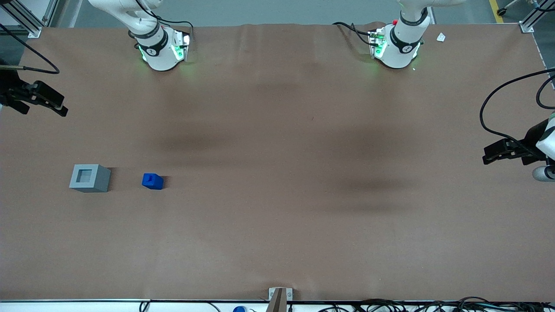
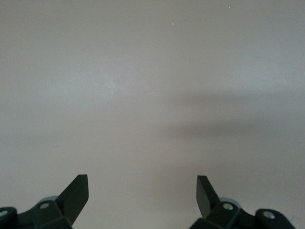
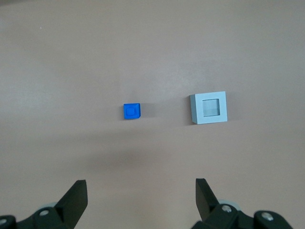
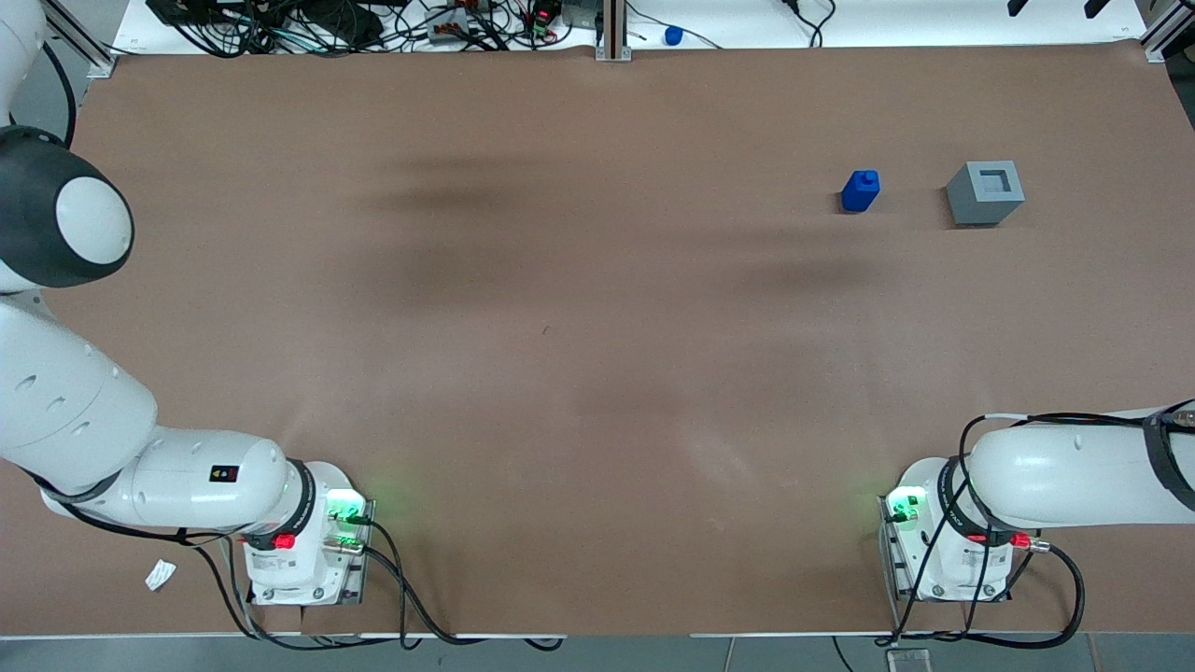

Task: Insert blue part into gray base with right arm
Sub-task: 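Move the open right gripper toward the blue block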

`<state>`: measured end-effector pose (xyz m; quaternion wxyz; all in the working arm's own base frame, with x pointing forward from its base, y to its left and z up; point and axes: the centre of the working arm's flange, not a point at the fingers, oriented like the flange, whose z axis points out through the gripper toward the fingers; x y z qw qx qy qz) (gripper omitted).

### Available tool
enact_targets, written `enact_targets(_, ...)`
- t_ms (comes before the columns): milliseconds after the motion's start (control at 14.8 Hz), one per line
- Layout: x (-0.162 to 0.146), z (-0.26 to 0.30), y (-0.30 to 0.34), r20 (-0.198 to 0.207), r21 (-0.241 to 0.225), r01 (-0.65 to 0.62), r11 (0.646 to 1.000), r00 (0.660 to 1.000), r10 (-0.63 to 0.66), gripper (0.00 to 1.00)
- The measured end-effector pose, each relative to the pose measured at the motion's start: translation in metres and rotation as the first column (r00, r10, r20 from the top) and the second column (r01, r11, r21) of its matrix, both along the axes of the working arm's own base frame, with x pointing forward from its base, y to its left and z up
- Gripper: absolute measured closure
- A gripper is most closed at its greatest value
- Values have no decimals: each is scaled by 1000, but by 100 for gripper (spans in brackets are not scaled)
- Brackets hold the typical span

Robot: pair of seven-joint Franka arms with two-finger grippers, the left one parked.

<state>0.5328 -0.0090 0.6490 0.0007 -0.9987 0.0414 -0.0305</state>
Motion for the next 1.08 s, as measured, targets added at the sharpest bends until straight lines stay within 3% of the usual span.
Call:
enact_targets(744, 0, -3, 1, -17, 0, -8, 1000, 1000, 8, 0)
enact_targets(1083, 12, -35, 3, -78, 1, -10, 1000, 997, 10, 0)
